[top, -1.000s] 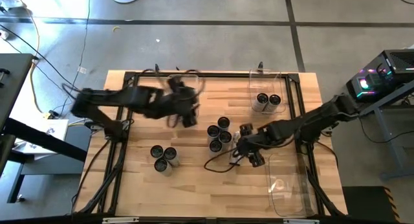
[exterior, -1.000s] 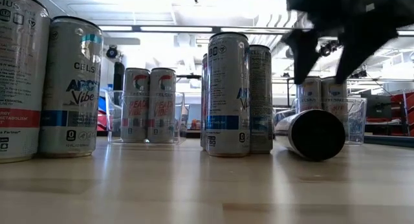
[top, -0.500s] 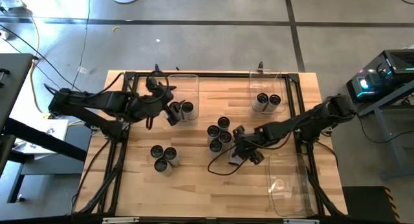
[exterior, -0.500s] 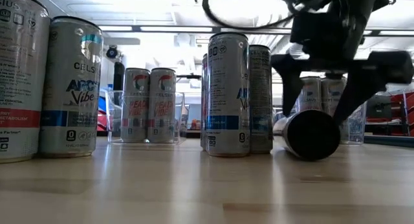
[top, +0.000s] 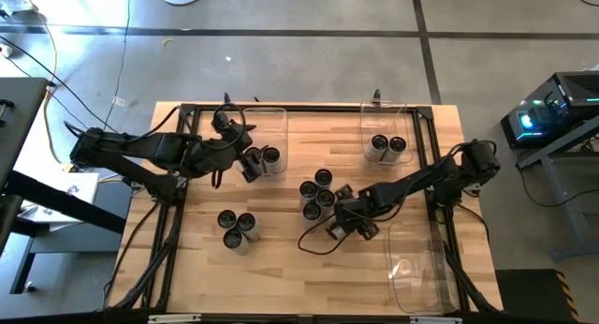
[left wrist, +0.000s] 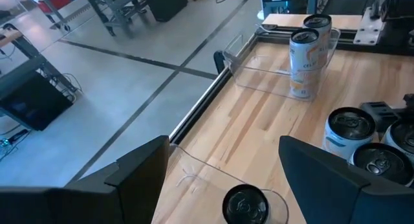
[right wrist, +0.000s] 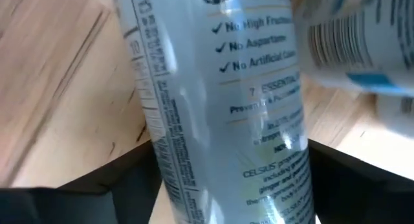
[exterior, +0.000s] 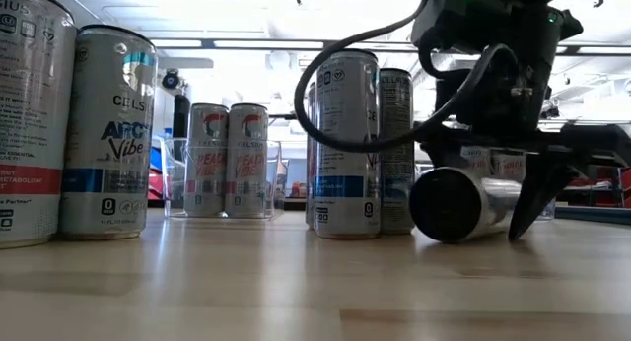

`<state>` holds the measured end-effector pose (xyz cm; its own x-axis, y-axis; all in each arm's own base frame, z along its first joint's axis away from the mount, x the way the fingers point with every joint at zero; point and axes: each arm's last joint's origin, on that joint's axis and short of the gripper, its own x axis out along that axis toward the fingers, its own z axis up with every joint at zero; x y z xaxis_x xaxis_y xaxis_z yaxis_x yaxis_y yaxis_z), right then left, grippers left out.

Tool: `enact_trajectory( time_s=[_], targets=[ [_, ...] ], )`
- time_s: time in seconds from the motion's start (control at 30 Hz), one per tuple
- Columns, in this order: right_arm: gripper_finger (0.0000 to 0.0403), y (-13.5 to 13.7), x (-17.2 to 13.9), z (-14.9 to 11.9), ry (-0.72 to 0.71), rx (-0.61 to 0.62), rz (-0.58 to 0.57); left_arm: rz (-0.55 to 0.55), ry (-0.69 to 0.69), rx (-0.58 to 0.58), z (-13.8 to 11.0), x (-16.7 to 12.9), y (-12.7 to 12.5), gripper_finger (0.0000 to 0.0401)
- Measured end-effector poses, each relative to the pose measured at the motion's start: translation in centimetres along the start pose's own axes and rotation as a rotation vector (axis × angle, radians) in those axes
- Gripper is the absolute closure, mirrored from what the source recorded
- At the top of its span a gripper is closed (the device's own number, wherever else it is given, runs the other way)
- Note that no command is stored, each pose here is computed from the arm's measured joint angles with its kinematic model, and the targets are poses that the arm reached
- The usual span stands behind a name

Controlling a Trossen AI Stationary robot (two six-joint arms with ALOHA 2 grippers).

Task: Sort soda cans
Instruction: Put the white-yellow soda can into the top right transparent bin

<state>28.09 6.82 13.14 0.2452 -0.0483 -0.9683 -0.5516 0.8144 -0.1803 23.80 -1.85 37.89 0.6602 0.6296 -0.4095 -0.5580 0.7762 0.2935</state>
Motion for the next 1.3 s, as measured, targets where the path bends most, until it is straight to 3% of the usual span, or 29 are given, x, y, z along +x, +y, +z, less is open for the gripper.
enact_trajectory(
  time_s=[0.17, 0.23, 0.4, 0.63, 0.83, 0.97, 1.13, 1.3],
  targets=[
    [0.0165, 0.3, -2.0, -1.1, 0.035, 0.140, 0.046, -0.037, -0.014, -0.015, 0.2, 0.0, -0.1, 0.0117],
    [0.0167, 0.5, -3.4, -1.9, 0.051, 0.201, 0.064, -0.060, -0.016, -0.003, 0.3, 0.0, -0.2, 0.0117],
    [0.0167, 1.1, -7.0, -3.5, -0.073, 0.354, 0.063, -0.118, -0.021, 0.060, 0.4, 0.2, -0.7, 0.0117],
    [0.0167, 1.5, -10.0, -6.4, -0.447, 0.471, 0.032, -0.259, -0.099, 0.215, 1.3, 2.2, -3.3, 0.0117],
    [0.0167, 0.2, -11.3, -7.7, -0.788, 0.377, 0.071, -0.546, -0.245, 0.378, 1.9, 6.1, -6.7, 0.0117],
    [0.0167, -1.2, -11.8, -8.0, -0.994, 0.258, 0.111, -0.630, -0.341, 0.568, 1.4, 9.1, -8.9, 0.0117],
    [0.0167, -3.1, -11.3, -8.5, -1.043, 0.247, 0.131, -0.655, -0.455, 0.679, 1.1, 11.7, -11.1, 0.0116],
    [0.0167, -4.5, -10.7, -9.0, -1.045, 0.274, 0.111, -0.744, -0.468, 0.678, 1.4, 13.1, -12.3, 0.0107]
  ],
)
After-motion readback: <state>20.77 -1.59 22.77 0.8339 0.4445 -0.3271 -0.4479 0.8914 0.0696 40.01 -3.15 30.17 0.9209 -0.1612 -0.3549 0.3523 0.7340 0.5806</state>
